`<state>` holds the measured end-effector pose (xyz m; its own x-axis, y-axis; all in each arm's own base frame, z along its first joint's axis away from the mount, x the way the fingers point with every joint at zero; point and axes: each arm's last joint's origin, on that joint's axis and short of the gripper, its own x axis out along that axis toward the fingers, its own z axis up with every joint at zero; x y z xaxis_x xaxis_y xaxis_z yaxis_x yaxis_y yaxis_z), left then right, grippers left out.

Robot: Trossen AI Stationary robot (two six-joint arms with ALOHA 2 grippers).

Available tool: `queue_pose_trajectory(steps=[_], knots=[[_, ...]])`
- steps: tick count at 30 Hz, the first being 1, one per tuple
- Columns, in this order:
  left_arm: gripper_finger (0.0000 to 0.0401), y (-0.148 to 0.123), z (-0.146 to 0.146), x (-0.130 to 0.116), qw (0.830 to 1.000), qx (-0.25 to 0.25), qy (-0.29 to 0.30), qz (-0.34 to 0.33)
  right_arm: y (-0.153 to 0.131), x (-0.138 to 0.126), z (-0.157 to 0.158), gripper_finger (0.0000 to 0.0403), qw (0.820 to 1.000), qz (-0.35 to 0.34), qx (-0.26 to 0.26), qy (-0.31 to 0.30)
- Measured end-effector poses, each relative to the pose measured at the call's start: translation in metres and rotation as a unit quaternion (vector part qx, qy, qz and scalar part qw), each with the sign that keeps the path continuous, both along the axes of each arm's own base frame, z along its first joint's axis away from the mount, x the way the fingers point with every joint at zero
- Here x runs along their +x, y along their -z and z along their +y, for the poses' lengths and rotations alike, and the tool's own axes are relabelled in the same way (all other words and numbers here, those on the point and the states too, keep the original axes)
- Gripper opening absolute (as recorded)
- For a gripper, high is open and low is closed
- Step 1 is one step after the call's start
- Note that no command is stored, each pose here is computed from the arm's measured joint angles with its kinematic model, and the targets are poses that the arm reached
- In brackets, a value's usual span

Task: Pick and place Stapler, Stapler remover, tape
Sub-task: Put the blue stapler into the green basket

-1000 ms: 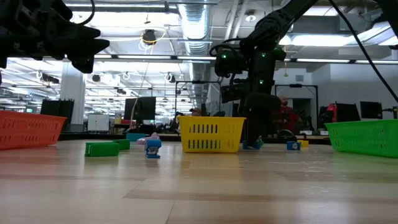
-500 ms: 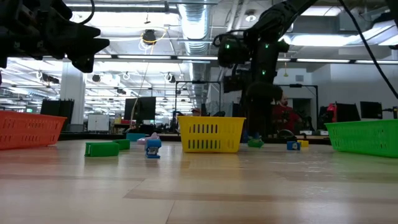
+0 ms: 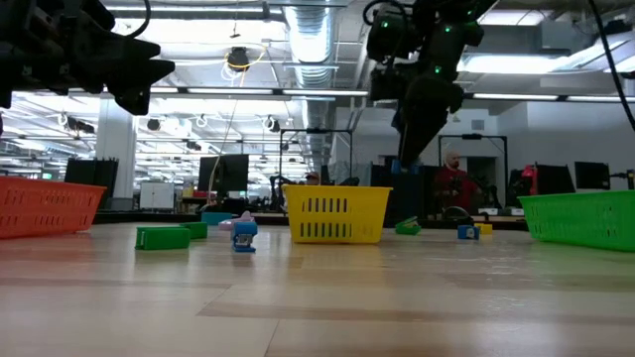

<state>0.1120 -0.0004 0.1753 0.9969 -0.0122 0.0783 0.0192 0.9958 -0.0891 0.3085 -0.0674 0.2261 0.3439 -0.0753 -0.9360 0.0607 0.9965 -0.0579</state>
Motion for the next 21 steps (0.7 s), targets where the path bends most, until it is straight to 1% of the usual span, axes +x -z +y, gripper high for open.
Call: queue_pose_trajectory(steps=[6, 10, 14, 18, 21], knots=[[0.015, 0.0, 0.0, 0.0, 1.0, 0.0, 0.0, -0.001, -0.012, -0.005, 0.009, 0.0167, 1.0, -0.014, -0.003, -0.014], [0.015, 0.0, 0.0, 0.0, 1.0, 0.0, 0.0, -0.002, -0.022, -0.012, 0.019, 0.0168, 0.999, -0.02, -0.004, -0.027], [0.015, -0.001, 0.0, 0.0, 1.0, 0.0, 0.0, -0.003, -0.033, -0.024, 0.028, 0.0159, 0.999, -0.029, -0.006, -0.04], [0.015, -0.001, 0.0, 0.0, 1.0, 0.0, 0.0, -0.003, -0.035, -0.041, 0.036, 0.0155, 0.998, -0.028, -0.005, -0.05], [0.015, -0.001, 0.0, 0.0, 1.0, 0.0, 0.0, -0.003, -0.035, -0.054, 0.041, 0.016, 0.999, -0.019, -0.001, -0.05]])
